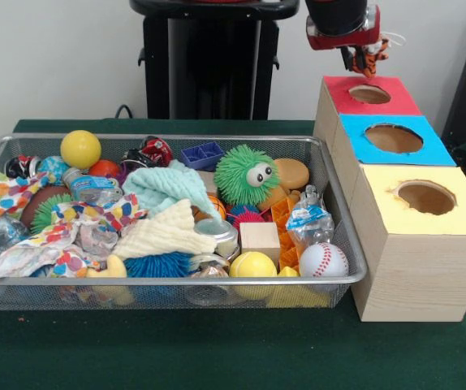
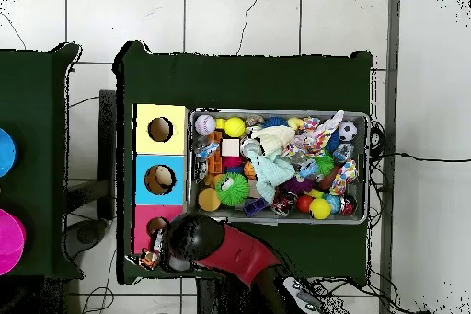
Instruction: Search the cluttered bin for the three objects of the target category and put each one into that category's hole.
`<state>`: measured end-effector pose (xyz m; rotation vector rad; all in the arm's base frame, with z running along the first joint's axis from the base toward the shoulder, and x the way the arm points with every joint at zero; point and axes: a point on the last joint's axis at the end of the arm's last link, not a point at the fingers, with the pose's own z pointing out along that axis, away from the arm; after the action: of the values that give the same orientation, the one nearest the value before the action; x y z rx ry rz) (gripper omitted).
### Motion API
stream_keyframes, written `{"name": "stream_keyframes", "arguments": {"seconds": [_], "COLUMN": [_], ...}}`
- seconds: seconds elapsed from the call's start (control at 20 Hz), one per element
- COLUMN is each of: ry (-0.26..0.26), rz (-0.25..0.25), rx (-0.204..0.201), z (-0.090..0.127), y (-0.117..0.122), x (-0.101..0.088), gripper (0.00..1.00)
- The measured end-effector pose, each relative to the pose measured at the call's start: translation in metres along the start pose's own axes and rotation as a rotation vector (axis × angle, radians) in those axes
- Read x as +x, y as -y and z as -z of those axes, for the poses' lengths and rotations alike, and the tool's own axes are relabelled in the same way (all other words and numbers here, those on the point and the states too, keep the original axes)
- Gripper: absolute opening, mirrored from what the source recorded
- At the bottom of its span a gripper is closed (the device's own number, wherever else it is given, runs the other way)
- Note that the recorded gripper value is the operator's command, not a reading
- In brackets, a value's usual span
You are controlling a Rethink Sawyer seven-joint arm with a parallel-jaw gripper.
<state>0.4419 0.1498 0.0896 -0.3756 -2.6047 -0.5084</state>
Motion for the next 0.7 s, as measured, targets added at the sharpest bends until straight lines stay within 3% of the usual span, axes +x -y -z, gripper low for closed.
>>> {"name": "stream_keyframes", "arguments": {"seconds": [0.7], "ry": [-0.011], "rz": [0.008], "rx": [-0.026], "z": [-0.0062], "y": [-0.0029], "x": [-0.0045], "gripper": [0.0]}}
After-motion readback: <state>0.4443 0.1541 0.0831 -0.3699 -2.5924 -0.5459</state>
